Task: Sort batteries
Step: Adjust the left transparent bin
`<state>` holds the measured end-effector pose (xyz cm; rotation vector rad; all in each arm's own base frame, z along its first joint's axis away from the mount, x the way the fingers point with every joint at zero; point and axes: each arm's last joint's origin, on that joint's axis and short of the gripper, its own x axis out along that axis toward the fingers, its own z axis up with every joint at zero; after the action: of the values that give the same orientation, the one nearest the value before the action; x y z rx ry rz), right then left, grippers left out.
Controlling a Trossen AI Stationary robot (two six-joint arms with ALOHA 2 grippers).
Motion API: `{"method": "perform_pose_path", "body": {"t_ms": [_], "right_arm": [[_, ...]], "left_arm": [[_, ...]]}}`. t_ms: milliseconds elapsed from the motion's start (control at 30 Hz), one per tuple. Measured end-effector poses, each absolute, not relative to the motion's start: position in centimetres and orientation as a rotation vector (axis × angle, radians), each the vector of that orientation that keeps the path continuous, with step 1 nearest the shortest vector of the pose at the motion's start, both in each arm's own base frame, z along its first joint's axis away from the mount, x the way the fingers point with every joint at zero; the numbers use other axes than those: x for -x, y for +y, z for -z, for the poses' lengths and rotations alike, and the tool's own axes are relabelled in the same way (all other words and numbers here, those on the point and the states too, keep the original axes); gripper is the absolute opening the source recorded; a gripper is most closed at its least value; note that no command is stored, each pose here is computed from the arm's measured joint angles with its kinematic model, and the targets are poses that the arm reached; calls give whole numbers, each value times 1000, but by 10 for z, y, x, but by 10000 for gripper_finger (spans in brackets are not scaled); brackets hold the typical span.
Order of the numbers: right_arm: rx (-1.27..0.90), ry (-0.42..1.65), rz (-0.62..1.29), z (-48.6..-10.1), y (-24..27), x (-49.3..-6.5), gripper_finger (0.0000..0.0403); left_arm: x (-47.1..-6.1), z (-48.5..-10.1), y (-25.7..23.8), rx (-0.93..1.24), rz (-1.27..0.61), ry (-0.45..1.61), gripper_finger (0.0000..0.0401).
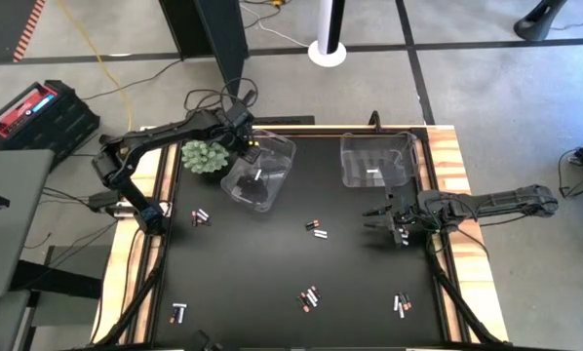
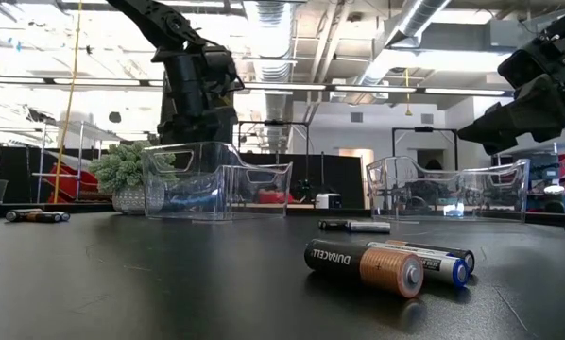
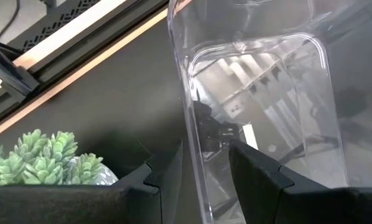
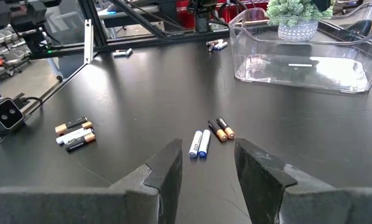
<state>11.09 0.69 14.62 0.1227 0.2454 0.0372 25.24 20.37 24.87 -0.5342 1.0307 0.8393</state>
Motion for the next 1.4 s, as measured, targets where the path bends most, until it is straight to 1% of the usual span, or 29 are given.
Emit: {"method": "perform_pose_path", "body": {"t_ms": [133, 400, 567, 700, 1000, 1200, 1400], "right_arm": [[-123, 245, -38, -146, 7, -111, 166], [-123, 245, -38, -146, 7, -111, 166], [-123, 245, -38, -146, 7, -111, 166], [-123, 245, -37, -146, 7, -111, 166], [-123, 245, -37, -146, 7, -111, 166], [-123, 245, -38, -146, 7, -111, 166], [-123, 245, -38, -146, 7, -111, 166]], "left_arm": [[-252, -245, 203, 524, -835, 1038, 129], [-243, -213, 196, 566, -839, 1095, 129], [-243, -210, 195, 577, -829, 1085, 126], [-243, -210, 196, 542, -803, 1093, 101], [-243, -210, 196, 517, -783, 1102, 12], [-243, -211, 195, 542, -793, 1106, 5], [-249, -224, 192, 611, -838, 1085, 4]]}}
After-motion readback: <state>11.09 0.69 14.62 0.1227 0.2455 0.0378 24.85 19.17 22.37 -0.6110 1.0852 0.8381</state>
